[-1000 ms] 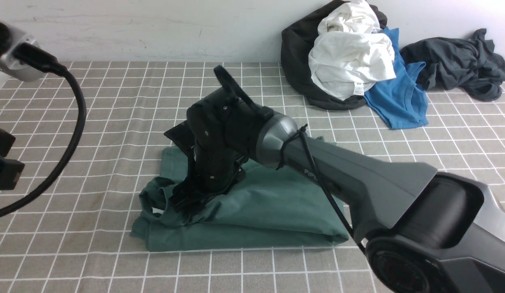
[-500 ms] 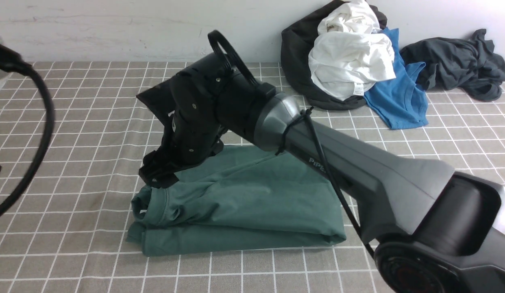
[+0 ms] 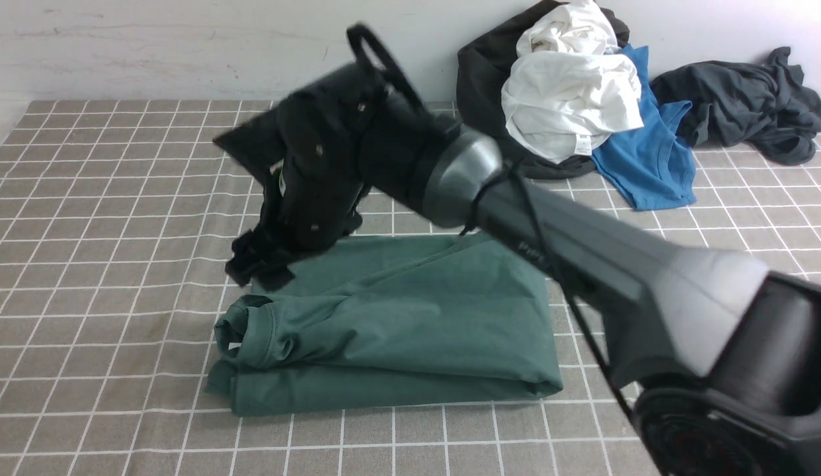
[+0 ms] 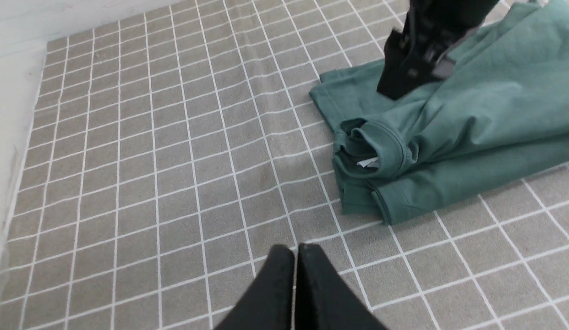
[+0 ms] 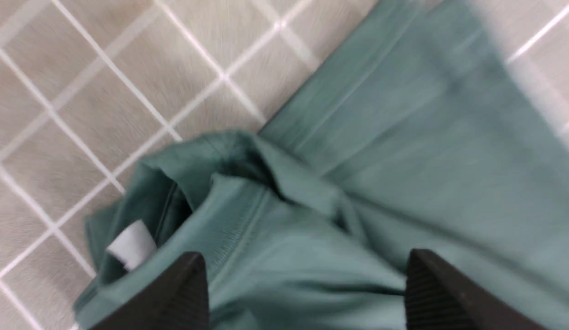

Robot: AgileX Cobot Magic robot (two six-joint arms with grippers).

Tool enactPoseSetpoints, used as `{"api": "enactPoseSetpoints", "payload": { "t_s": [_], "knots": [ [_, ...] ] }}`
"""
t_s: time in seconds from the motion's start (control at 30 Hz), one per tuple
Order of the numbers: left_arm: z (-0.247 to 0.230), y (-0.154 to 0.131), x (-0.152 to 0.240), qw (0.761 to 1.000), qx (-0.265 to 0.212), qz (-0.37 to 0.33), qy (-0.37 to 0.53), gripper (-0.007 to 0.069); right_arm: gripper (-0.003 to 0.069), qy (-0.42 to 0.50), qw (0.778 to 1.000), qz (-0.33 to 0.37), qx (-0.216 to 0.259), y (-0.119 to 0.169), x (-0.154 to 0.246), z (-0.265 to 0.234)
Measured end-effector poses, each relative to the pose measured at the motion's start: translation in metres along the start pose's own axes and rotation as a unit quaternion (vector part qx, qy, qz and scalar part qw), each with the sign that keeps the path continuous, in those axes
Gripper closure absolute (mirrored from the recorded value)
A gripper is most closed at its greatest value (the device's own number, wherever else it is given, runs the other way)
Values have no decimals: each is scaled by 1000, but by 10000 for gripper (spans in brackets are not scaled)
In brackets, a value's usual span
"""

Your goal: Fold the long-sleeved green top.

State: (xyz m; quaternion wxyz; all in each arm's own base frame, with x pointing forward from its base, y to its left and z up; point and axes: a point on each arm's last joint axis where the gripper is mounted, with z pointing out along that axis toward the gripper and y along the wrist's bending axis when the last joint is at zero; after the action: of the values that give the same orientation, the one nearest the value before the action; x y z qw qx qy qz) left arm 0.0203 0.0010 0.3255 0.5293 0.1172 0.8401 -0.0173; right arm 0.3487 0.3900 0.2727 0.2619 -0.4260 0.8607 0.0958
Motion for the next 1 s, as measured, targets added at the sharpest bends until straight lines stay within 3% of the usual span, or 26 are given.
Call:
{"api": "enactPoseSetpoints", "payload": {
  "t_s": [0.13, 0.27, 0.57, 0.77, 1.0],
  "knots": [
    [5, -2, 25, 999, -1, -16, -42, 632, 237, -43, 999, -20, 26, -6, -10, -58],
    [11, -4, 40, 997, -2, -15, -71, 632, 365, -56, 998, -19, 28, -6, -3, -104],
    [20, -6, 49, 998, -1, -14, -64, 632, 630, -28, 999, -17, 23, -2, 63, -184],
    [20, -6, 48, 998, -1, -14, -67, 632, 671, -133, 991, 6, 28, 3, 129, -254],
    [20, -6, 48, 998, -1, -14, -67, 632, 673, -271, 962, 41, 24, 10, 220, -309]
  ]
}}
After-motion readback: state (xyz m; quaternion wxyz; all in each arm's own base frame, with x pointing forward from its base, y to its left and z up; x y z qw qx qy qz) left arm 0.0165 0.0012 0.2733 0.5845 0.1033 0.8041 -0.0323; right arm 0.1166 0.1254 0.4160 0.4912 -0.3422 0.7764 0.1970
